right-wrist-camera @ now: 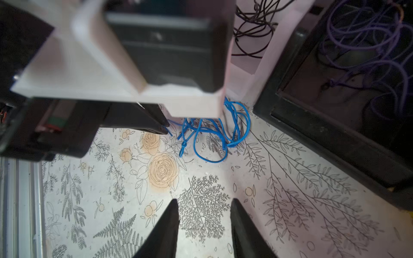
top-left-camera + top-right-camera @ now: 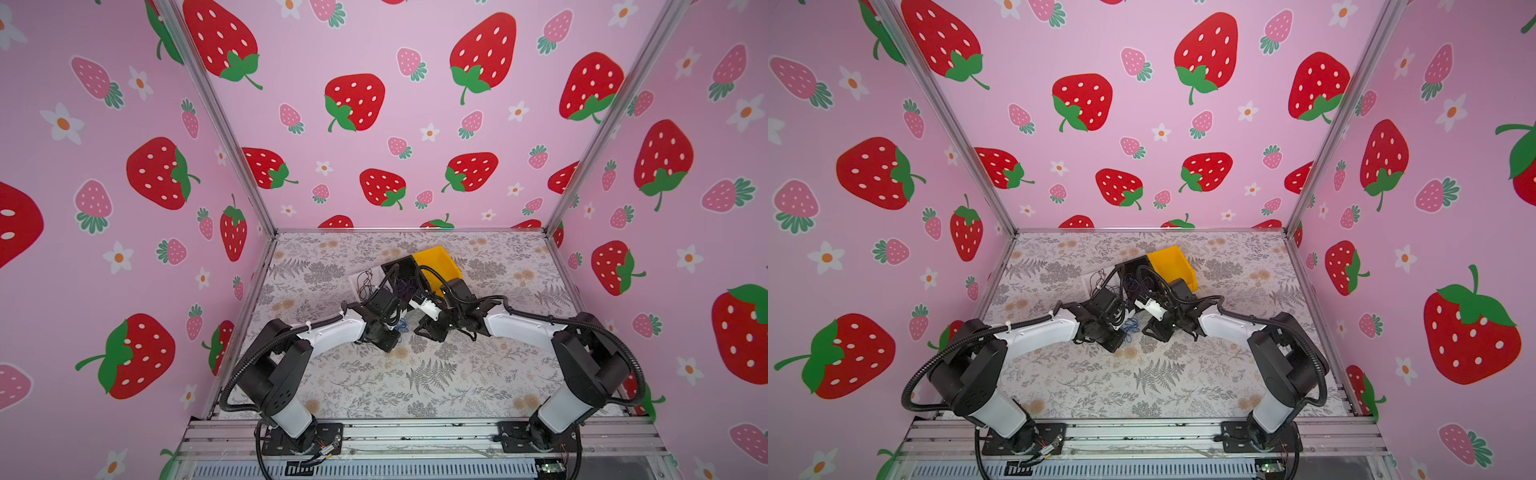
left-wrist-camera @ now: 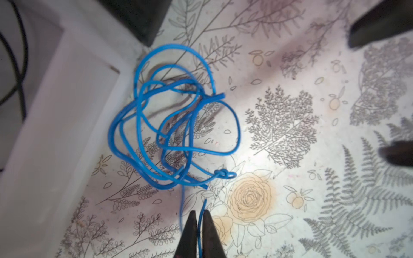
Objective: Untangle the cables
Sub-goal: 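Release the purple cable and lower both grippers toward the blue cable, then grasp the blue cable with both grippers and lift it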
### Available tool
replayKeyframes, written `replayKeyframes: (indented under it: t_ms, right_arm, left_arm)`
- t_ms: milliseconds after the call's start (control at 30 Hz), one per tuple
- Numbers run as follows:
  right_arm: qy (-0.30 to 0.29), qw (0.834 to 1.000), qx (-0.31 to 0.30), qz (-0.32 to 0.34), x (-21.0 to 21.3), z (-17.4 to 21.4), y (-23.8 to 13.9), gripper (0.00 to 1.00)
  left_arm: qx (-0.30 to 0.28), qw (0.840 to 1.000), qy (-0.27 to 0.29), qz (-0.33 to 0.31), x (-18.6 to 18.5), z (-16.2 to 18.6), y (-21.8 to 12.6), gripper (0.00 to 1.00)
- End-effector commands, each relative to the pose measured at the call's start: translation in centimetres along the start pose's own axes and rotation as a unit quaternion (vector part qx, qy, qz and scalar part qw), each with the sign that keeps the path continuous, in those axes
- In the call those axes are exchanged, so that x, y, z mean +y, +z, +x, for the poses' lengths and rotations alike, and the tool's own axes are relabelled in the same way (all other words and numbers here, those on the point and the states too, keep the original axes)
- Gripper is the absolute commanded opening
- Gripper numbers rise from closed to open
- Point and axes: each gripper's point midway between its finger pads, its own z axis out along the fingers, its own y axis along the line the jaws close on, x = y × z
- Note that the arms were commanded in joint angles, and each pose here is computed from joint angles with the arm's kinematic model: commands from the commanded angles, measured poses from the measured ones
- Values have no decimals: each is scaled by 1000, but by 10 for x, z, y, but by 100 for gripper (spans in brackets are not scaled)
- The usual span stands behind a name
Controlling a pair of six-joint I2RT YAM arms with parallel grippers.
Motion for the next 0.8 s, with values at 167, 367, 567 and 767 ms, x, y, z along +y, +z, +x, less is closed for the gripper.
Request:
replayKeyframes:
  t_ms: [167, 367, 567, 767]
  right_arm:
    - [-59, 997, -47, 15, 9, 9, 6, 39]
    - [-78, 993, -90, 12, 15, 2, 9, 41]
    - [-92, 987, -134, 7, 23, -22, -3, 45]
    - [-108, 983, -133, -62, 48, -28, -3, 44]
  left_arm:
    - [-74, 997, -2, -1, -5, -20, -39, 0]
    - [-133, 991, 12, 16, -17, -36, -82, 0]
    - [-198, 979, 35, 43, -37, -61, -129, 0]
    - [-227, 972, 47, 41, -47, -75, -152, 0]
